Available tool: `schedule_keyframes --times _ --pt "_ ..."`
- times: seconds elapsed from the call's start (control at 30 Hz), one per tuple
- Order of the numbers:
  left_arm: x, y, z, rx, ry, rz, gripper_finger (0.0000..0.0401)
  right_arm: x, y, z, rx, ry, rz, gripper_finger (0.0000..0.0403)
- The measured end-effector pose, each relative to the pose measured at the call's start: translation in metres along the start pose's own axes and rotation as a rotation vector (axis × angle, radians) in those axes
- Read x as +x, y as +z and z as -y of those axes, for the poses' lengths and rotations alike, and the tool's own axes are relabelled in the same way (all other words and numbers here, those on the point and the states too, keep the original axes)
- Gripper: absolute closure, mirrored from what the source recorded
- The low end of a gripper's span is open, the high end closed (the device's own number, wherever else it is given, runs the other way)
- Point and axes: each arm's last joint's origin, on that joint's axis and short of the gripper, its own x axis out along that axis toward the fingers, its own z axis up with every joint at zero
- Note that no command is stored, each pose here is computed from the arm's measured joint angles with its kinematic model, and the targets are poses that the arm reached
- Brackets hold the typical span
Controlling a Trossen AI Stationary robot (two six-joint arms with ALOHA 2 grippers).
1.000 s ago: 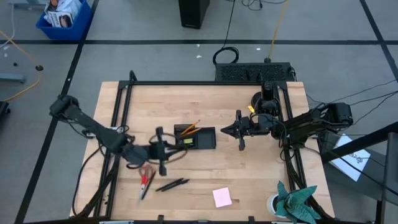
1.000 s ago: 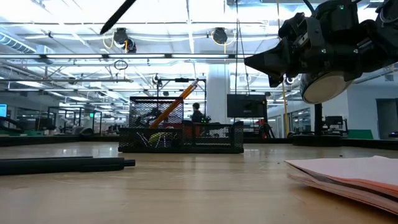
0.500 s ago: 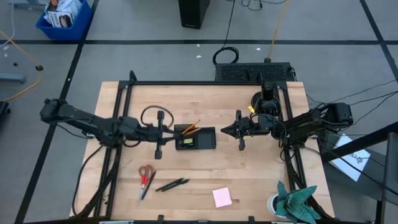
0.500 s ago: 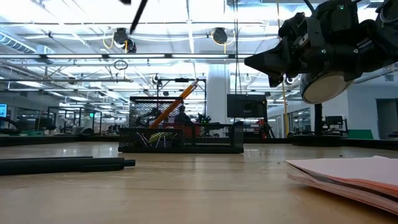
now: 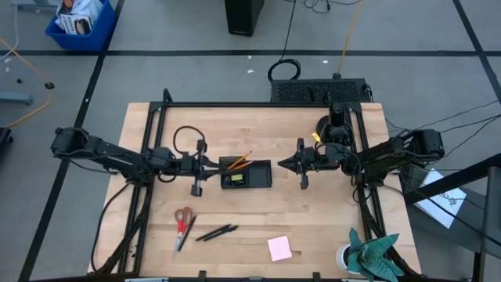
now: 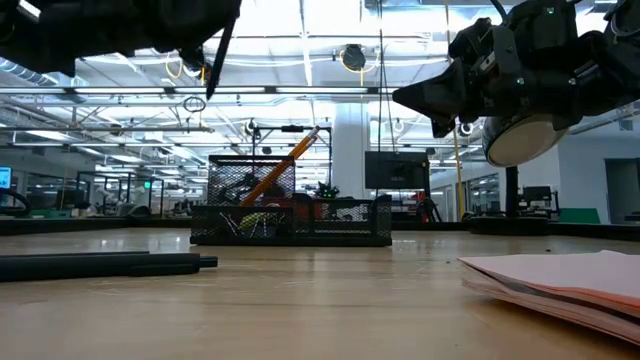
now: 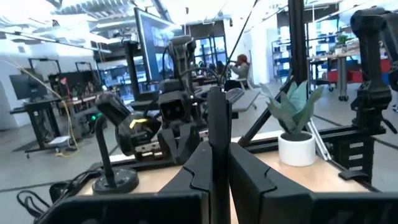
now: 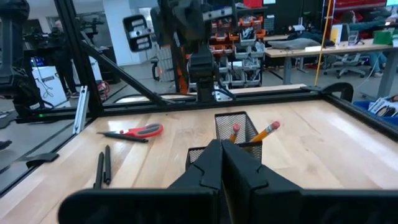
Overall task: Pick and place office supplies into organizer
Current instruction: Put the middle left black pen into the black desk organizer
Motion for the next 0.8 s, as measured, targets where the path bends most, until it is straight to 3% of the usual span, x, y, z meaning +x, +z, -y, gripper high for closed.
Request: schedule_keyframes --times 0.13,0.47,0.8 --pt "0.008 -0.011 -0.001 0.02 0.013 -0.029 0.0371 0.0 0.001 0.0 -0.008 -0.002 0.008 0.0403" --pt "0.017 -0.044 -0.03 -0.033 0.163 -0.115 0.037 0.0 0.001 0.001 -0.012 -0.029 0.01 0.0403" --pt "0.02 -0.067 -0.047 -0.077 0.194 -0.16 0.037 0.0 0.001 0.001 -0.013 -0.028 0.01 0.0403"
